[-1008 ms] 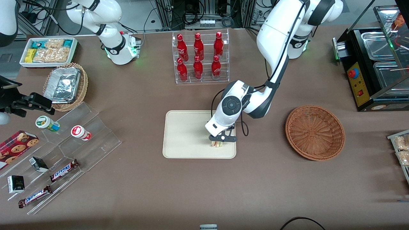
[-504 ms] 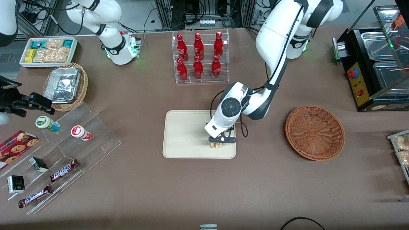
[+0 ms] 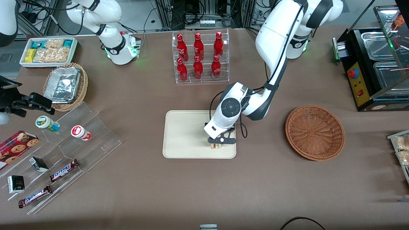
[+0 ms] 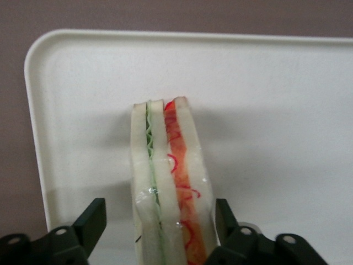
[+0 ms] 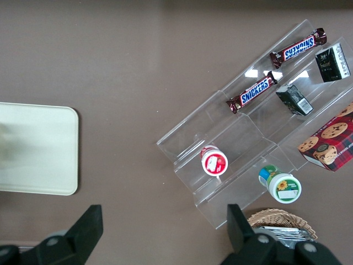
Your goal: Place sandwich from basket to tray
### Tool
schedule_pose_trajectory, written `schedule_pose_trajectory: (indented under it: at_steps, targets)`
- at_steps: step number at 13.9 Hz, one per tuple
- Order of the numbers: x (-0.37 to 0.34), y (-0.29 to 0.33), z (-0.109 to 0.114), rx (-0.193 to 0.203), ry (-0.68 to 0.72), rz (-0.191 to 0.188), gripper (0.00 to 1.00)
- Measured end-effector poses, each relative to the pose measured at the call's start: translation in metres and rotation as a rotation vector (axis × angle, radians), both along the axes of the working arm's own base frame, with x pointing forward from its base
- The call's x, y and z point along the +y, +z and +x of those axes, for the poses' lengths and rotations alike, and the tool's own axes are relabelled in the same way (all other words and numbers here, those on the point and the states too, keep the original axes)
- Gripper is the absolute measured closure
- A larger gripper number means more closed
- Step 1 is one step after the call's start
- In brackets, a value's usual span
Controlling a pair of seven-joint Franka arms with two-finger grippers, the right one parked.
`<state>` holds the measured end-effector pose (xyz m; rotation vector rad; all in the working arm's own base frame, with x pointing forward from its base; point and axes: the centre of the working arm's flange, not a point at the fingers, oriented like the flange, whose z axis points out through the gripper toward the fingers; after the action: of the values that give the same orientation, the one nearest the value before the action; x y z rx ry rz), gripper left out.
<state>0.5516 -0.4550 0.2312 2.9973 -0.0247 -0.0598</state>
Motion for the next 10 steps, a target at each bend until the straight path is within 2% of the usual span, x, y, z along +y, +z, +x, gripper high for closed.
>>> schedule_pose_trajectory:
  at_steps: [1,3,5,7,9,10]
  targets:
    - [-0.001,0.015,0.004,-0.018,0.009,-0.014,0.0]
    - [0.006,0.056,0.014,-0.041,0.037,-0.028,0.0]
    - [0.04,0.102,0.032,-0.043,0.096,-0.012,0.0]
    - [0.104,0.145,0.059,-0.023,0.167,0.006,0.0]
    - [0.168,0.176,0.081,-0.034,0.184,0.009,0.0]
    - [0.197,0.189,0.085,-0.034,0.18,0.021,0.0]
